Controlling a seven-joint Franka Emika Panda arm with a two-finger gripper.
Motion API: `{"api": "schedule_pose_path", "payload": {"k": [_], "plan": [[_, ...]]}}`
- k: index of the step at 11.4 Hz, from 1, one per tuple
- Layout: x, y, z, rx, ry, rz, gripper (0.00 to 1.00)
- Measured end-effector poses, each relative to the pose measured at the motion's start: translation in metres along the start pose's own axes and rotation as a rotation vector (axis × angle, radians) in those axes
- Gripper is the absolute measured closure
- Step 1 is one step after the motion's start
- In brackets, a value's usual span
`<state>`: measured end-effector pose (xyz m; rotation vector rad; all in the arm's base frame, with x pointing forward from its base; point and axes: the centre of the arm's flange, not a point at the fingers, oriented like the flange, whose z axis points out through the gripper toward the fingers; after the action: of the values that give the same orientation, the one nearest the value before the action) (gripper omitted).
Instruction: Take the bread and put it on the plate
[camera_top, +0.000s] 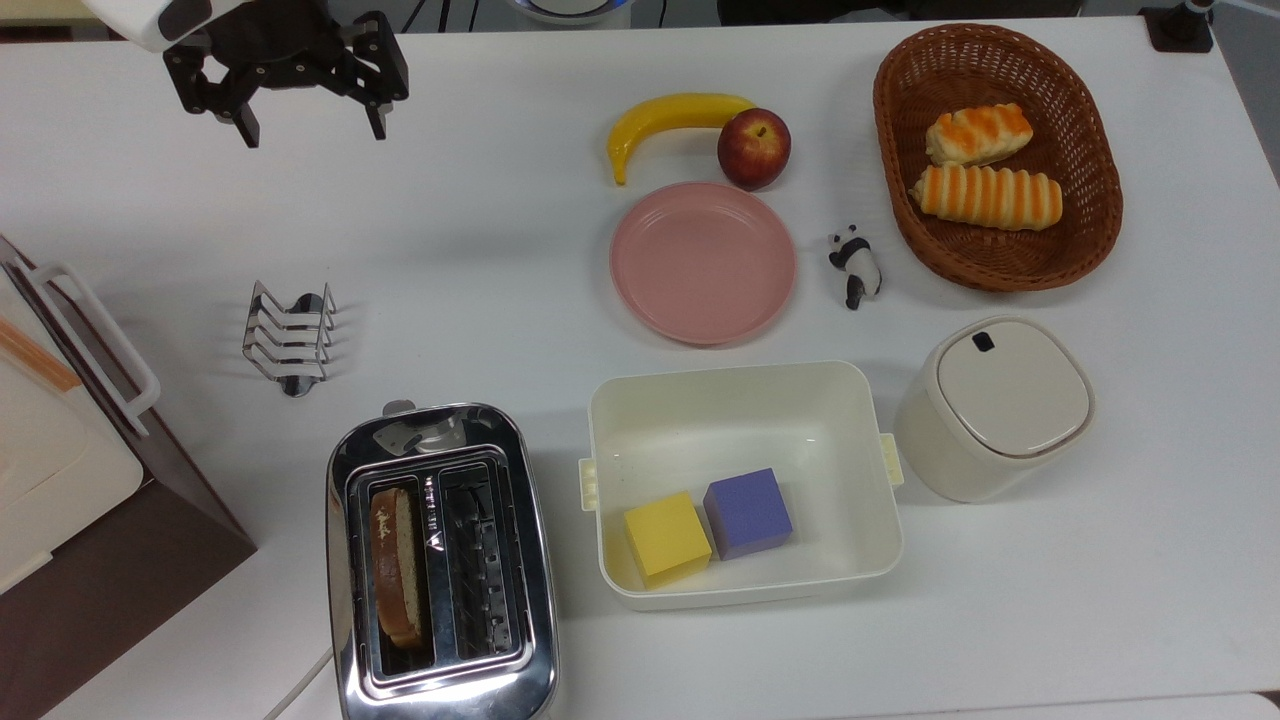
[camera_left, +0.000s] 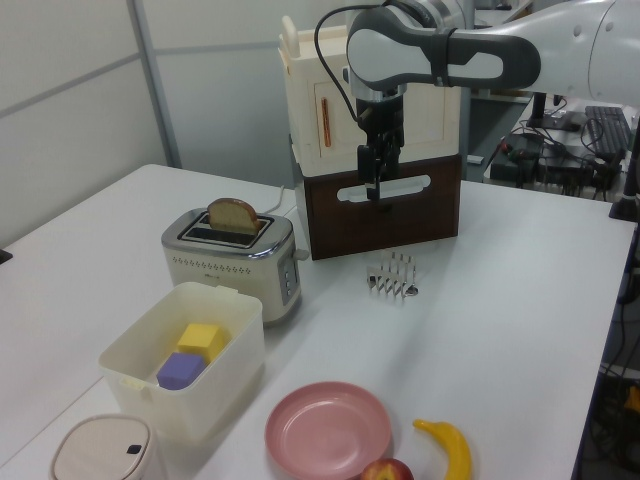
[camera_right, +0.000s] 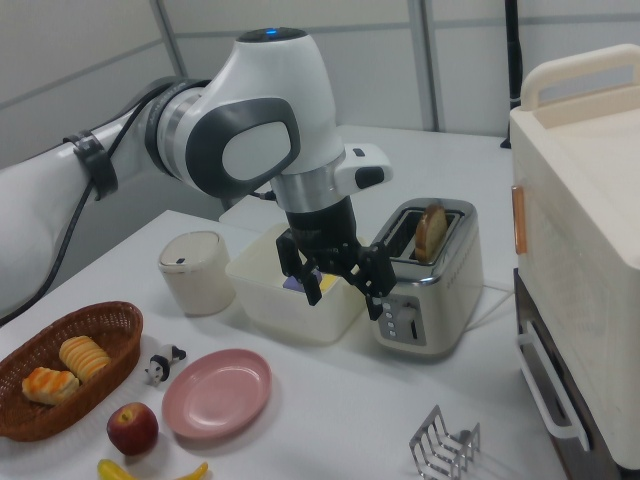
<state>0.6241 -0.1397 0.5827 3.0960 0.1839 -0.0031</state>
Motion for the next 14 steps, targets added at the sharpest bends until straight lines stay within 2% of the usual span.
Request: {"api": "schedule_pose_path", "payload": {"k": [14], "plan": [[0.0013, -0.0038, -0.0001, 0.002, 0.001, 0.004, 0.00]]}}
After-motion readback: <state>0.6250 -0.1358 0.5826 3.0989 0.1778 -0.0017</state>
